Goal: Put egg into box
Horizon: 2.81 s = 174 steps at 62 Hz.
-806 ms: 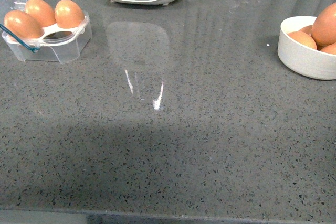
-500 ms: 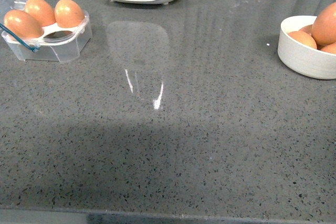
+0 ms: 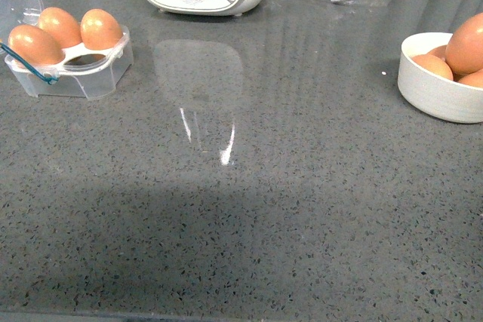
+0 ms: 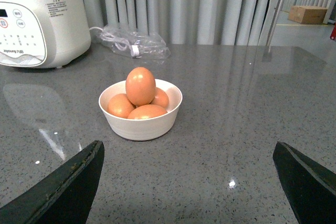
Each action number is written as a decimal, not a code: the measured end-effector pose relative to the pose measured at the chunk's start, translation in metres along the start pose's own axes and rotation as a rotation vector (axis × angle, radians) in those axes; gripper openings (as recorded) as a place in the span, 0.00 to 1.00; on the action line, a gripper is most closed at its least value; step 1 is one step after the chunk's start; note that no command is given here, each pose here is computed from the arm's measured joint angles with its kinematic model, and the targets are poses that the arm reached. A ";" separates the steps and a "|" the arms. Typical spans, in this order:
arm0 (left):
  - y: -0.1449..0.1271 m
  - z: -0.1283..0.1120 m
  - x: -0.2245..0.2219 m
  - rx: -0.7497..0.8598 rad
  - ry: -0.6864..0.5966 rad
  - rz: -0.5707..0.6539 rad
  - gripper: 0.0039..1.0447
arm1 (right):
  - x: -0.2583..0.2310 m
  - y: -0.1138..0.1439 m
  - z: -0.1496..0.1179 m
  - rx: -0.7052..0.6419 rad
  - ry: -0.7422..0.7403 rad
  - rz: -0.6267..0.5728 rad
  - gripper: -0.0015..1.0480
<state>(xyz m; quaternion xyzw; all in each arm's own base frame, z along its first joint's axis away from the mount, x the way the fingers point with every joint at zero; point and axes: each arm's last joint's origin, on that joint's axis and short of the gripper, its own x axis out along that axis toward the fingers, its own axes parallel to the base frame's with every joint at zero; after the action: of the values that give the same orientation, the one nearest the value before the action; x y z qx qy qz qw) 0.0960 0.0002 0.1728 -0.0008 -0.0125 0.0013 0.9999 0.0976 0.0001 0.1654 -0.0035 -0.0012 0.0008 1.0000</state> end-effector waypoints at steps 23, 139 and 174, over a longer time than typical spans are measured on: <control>0.000 0.000 0.000 0.000 0.000 0.000 0.94 | 0.000 0.000 -0.001 -0.006 0.011 0.008 0.93; 0.000 0.000 0.000 0.000 0.000 0.000 0.94 | 0.213 0.024 0.023 -0.057 0.483 0.213 0.80; 0.000 0.000 0.000 0.000 0.000 0.000 0.94 | 0.205 0.028 0.041 -0.062 0.435 0.230 0.39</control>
<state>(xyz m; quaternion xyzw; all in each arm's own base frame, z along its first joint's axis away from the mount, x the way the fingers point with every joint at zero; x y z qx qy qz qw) 0.0960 0.0002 0.1728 -0.0008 -0.0125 0.0013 0.9999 0.3021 0.0286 0.2063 -0.0342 0.2144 0.1137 0.9695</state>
